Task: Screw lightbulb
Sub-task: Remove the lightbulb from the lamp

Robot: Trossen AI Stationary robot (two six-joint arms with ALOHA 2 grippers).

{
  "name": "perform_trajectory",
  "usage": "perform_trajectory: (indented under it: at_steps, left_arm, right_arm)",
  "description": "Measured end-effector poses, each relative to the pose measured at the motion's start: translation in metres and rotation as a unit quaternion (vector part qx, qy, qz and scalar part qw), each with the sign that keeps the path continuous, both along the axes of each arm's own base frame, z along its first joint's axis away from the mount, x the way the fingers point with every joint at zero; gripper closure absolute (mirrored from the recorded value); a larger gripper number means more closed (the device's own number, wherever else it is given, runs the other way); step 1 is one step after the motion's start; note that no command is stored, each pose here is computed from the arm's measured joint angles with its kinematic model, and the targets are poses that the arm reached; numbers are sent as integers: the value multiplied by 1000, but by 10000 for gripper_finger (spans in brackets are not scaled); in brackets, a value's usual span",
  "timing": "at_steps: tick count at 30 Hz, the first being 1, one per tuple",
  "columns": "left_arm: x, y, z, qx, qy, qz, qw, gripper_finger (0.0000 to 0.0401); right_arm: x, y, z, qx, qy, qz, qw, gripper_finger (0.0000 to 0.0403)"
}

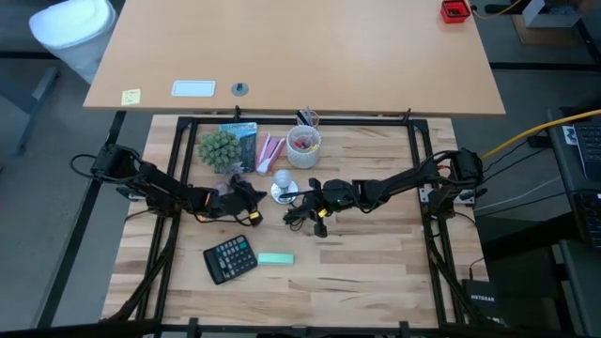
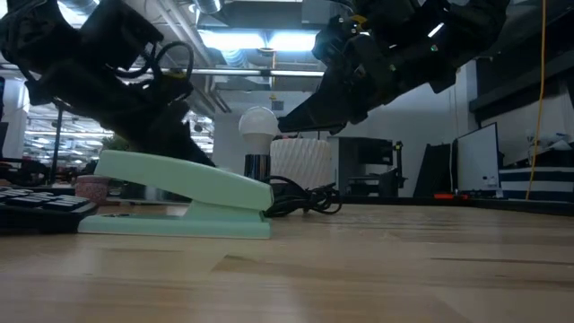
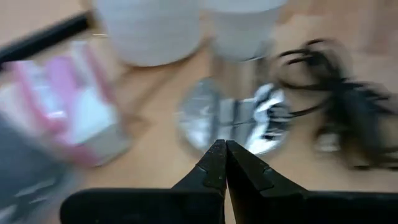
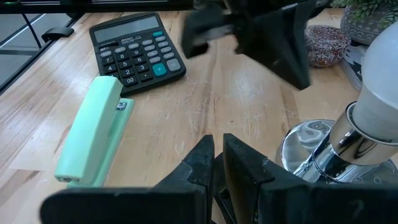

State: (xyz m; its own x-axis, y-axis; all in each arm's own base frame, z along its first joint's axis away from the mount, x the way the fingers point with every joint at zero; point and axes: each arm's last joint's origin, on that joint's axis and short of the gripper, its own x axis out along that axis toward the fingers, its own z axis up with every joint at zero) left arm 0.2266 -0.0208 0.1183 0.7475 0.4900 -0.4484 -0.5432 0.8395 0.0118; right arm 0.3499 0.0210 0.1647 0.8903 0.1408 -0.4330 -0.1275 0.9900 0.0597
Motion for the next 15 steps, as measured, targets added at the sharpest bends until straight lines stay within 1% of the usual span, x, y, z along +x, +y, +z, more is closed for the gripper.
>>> perform_trajectory:
  at_steps: [2,5,9,15]
  left_arm:
    - [3,-2,2,-21,-16,-28,999,400]
    - [4,-3,3,-30,-27,-33,999,400]
    - [4,6,3,-23,-28,-1,999,400]
    - [5,22,3,-36,-38,42,998,400]
  right_arm:
    - [0,0,0,0,0,0,1000,363]
    - [0,0,0,0,0,0,1000,363]
    - [0,0,0,0,0,0,1000,363]
    - [0,0,1,0,-5,0,1000,363]
